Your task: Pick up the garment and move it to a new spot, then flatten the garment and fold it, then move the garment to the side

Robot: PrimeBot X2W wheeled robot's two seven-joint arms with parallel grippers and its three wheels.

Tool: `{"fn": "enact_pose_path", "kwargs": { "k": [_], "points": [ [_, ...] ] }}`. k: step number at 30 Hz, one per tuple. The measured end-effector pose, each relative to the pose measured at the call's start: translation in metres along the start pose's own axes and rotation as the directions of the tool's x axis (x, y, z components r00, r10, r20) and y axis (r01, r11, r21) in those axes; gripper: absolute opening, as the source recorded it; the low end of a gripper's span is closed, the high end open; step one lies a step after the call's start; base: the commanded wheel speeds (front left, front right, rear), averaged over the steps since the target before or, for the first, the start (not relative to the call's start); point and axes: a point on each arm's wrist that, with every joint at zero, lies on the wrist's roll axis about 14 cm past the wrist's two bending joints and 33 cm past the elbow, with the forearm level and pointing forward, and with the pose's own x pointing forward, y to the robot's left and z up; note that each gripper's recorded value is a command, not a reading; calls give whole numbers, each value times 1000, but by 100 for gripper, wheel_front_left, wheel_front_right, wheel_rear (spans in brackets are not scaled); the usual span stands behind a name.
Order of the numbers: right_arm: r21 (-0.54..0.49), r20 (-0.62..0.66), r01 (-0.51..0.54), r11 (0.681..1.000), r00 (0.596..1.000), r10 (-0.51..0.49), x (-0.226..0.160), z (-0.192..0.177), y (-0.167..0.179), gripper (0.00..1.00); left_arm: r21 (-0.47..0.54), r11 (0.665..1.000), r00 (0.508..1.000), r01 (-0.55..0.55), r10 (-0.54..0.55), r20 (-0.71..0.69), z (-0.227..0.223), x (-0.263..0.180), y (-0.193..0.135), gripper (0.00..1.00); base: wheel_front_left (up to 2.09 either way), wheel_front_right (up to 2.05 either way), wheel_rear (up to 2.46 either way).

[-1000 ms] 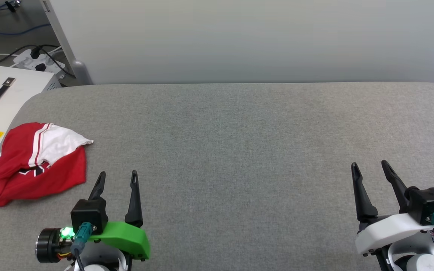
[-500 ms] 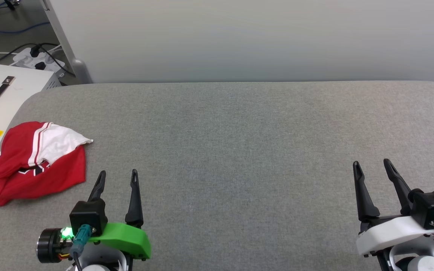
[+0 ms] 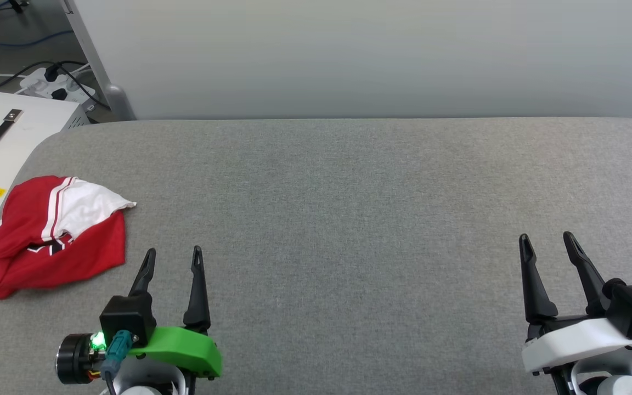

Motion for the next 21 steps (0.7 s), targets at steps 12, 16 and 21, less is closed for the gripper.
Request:
{"fn": "enact_pose_path", "kwargs": {
  "k": [12, 16, 21],
  "points": [
    [19, 15, 4, 1000, 1000, -4, -2, 0, 0, 100, -9, 1000, 1000, 4, -3, 17, 1, 0, -1, 100, 0, 0, 0],
    [21, 13, 6, 1000, 1000, -6, -4, -2, -1, 100, -9, 1000, 1000, 4, -4, 16, -1, 0, -2, 100, 0, 0, 0],
    [22, 10, 6, 1000, 1000, -6, -5, -5, -1, 100, -11, 1000, 1000, 4, -4, 23, -1, 0, -2, 100, 0, 0, 0]
  ]
}}
